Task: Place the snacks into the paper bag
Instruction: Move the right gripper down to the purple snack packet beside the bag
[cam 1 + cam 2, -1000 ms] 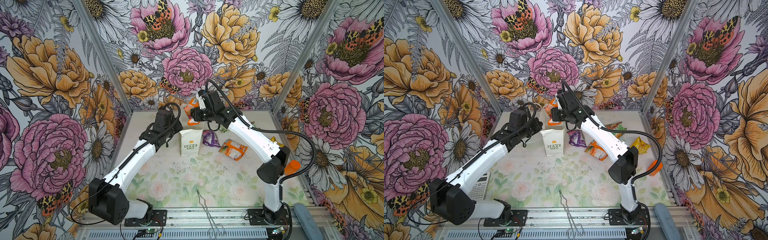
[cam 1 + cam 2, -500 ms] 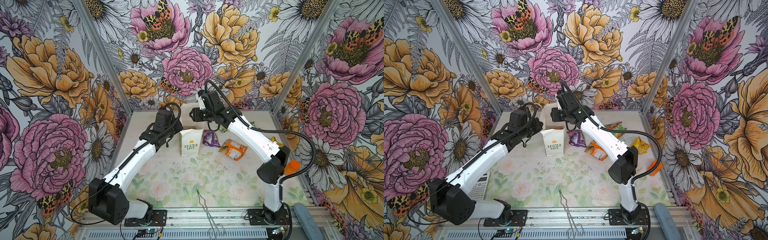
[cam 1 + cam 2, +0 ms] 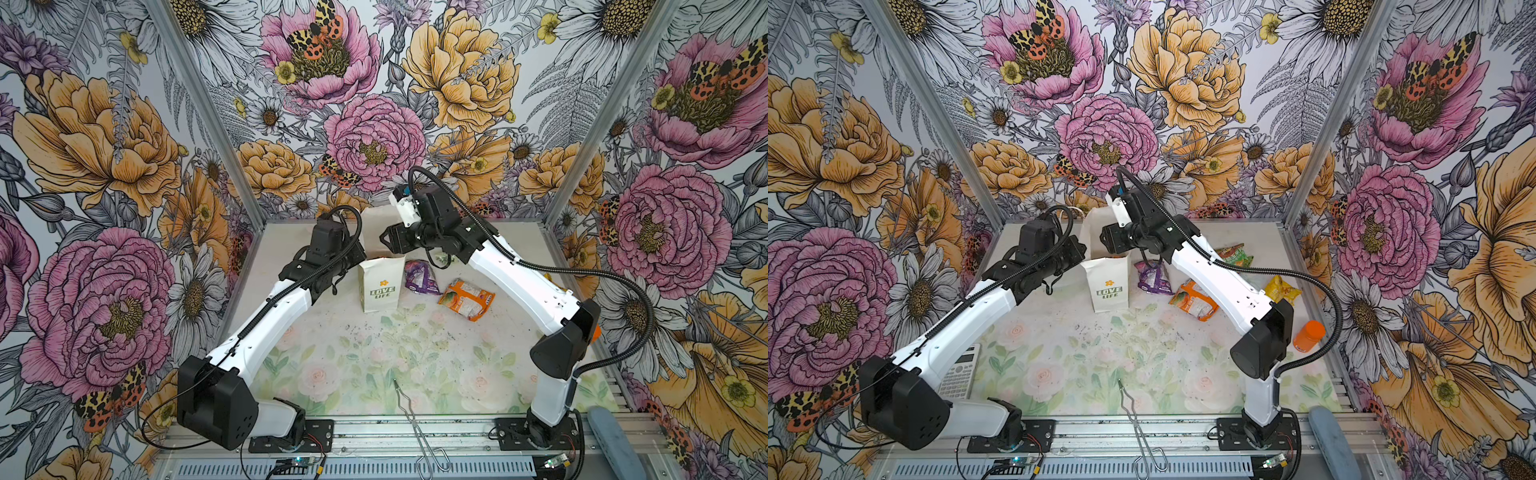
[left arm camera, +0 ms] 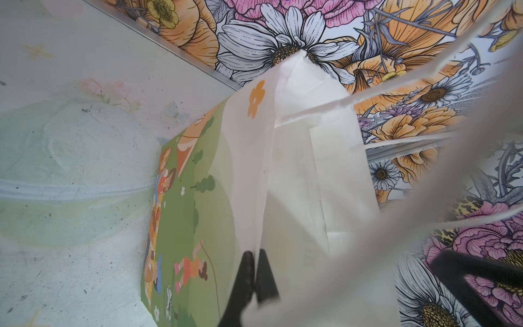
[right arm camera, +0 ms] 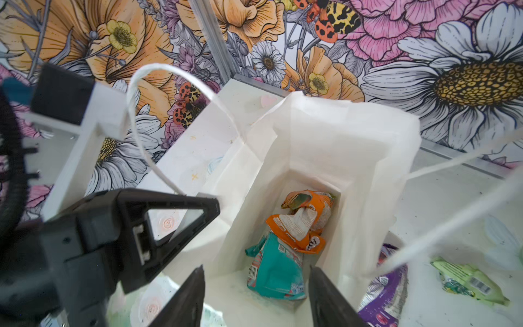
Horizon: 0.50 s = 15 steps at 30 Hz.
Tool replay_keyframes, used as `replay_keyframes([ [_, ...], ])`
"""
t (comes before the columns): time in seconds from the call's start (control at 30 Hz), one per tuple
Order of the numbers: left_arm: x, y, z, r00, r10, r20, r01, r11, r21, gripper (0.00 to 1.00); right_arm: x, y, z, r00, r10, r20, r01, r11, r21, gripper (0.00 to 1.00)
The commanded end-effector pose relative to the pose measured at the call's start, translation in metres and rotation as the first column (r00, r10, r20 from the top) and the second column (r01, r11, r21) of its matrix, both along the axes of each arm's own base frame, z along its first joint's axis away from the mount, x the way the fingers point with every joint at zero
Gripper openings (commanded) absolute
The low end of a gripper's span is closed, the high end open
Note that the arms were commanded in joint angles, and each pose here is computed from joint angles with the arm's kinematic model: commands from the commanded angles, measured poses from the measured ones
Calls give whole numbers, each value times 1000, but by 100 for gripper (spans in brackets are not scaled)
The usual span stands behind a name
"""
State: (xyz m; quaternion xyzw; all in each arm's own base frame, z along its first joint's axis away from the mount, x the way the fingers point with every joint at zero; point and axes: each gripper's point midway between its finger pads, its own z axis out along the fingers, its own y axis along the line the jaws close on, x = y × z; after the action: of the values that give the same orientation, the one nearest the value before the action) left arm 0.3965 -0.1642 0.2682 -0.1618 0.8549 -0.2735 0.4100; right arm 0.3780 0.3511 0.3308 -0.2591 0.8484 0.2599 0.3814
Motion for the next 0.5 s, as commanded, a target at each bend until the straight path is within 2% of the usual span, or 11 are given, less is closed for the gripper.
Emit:
replay_keyframes([
  [0.0, 2, 0, 7, 1000, -1, 27, 1, 1000, -24, 0, -31, -12, 39, 992, 98, 82, -102, 993, 51, 62],
  [0.2, 2, -1, 9, 1000, -10, 28, 11, 999, -31, 0, -57, -49, 48, 989, 78, 125, -82, 996, 31, 66],
  [0.3, 2, -1, 11, 999, -10, 32, 11, 999, -33, 0, -58, -74, 45, 991, 14, 132, -16, 1000, 14, 70],
  [0.47, 0, -1, 13, 999, -12, 36, 13, 999, -35, 0, -49, -117, 30, 988, -128, 89, 128, 992, 13, 81],
])
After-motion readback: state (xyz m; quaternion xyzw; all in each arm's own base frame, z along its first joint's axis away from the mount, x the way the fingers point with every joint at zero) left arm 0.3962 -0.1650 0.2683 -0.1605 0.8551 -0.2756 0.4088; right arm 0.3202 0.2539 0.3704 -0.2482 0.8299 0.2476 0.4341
